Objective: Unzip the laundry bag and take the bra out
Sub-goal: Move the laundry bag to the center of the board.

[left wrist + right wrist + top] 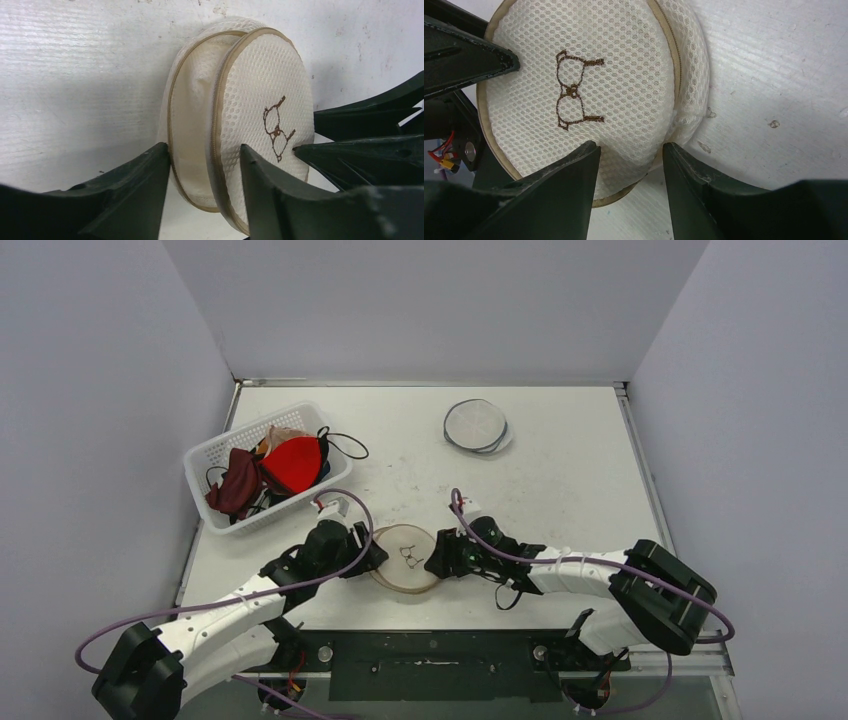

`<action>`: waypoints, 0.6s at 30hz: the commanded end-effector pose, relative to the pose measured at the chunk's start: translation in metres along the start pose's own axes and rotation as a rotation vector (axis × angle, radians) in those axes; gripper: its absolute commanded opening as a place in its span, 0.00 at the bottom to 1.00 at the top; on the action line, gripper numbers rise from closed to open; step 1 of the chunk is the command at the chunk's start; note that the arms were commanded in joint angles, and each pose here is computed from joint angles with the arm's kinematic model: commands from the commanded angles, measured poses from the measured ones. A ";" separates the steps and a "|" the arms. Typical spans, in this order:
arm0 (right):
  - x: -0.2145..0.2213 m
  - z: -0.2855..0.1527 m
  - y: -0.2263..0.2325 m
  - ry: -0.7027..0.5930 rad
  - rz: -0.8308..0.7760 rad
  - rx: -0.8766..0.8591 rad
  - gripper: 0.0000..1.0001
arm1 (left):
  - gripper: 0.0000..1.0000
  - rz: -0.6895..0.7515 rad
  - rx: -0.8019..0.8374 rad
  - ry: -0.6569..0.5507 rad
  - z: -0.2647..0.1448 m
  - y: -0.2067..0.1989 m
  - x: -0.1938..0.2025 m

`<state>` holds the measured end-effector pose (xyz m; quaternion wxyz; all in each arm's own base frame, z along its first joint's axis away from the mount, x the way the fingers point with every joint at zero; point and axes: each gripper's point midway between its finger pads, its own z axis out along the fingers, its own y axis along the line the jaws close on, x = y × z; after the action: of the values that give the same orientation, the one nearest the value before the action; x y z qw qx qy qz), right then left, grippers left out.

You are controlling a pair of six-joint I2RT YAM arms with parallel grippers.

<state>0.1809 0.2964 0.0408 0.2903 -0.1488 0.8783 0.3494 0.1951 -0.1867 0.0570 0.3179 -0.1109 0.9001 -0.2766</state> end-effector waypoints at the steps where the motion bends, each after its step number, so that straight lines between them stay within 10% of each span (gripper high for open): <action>1: -0.021 0.001 0.010 -0.059 -0.042 -0.007 0.51 | 0.40 0.041 0.012 -0.057 -0.001 -0.010 -0.019; 9: -0.033 -0.017 0.007 -0.116 0.003 0.017 0.74 | 0.02 0.053 0.048 -0.082 -0.004 -0.013 -0.022; 18: -0.029 -0.015 0.006 -0.107 0.144 -0.073 0.71 | 0.00 -0.022 0.112 -0.118 -0.001 -0.010 -0.015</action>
<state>0.1966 0.2779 0.0653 0.3157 -0.0862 0.8696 0.3697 0.1989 -0.1847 0.0622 0.3539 -0.1009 0.8823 -0.2933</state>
